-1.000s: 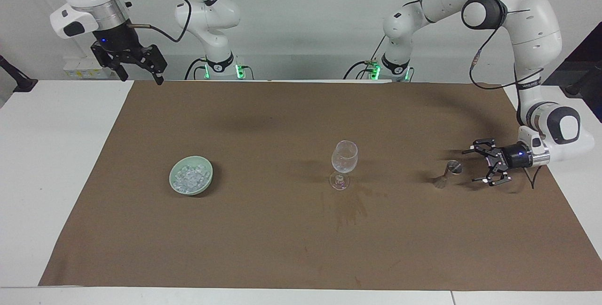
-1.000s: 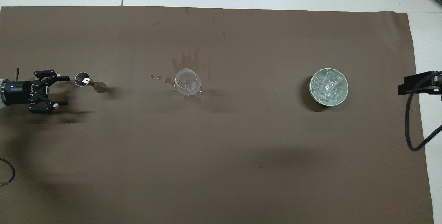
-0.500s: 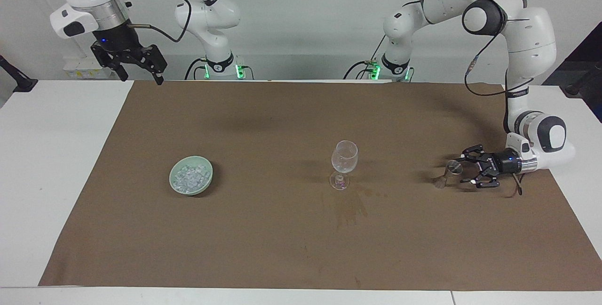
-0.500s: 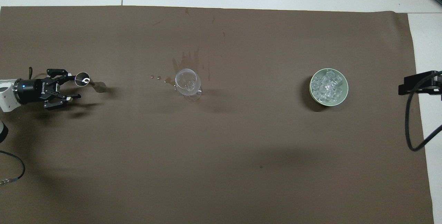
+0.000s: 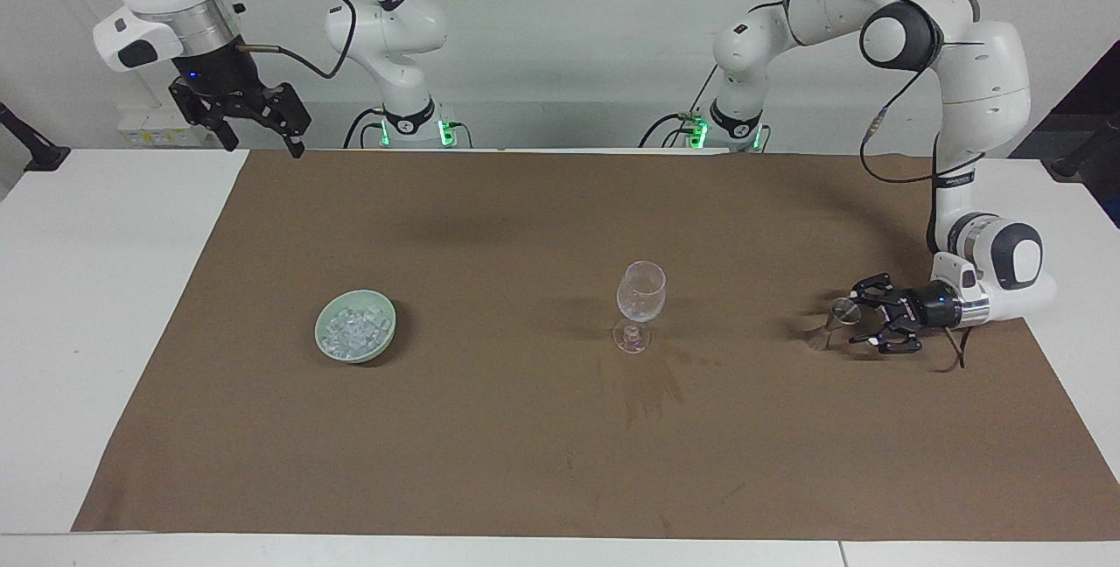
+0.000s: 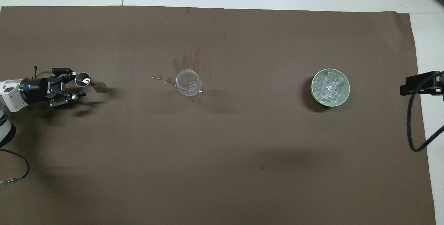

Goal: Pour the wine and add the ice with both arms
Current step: 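Reach the left gripper to the small dark metal cup, then close the left gripper around the small metal cup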

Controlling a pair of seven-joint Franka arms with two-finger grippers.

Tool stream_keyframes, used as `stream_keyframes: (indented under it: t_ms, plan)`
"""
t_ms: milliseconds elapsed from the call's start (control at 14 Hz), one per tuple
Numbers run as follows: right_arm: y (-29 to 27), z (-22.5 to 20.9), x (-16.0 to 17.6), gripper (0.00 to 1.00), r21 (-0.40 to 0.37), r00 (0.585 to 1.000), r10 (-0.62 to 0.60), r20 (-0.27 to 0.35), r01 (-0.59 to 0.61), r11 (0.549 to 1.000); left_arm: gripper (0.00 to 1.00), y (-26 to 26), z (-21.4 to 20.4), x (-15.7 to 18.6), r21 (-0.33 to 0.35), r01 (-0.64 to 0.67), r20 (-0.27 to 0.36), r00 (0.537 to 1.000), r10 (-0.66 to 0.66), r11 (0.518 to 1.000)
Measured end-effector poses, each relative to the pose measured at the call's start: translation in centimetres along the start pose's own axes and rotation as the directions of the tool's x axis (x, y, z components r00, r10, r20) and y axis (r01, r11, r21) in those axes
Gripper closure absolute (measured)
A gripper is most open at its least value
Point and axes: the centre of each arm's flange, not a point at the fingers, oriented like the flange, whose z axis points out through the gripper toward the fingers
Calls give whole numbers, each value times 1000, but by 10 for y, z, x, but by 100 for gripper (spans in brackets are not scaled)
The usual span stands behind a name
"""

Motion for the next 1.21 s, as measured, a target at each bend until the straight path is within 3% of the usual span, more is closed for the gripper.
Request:
stream_keyframes:
  t_ms: [429, 1214]
  plan:
    - [0, 0, 0, 0, 0, 1000, 0, 0, 0, 1000, 34, -2, 16, -13, -9, -6, -47, 999, 5, 1000]
    - [0, 0, 0, 0, 0, 1000, 0, 0, 0, 1000, 41, -3, 22, -15, -6, -25, -70, 997, 24, 1000]
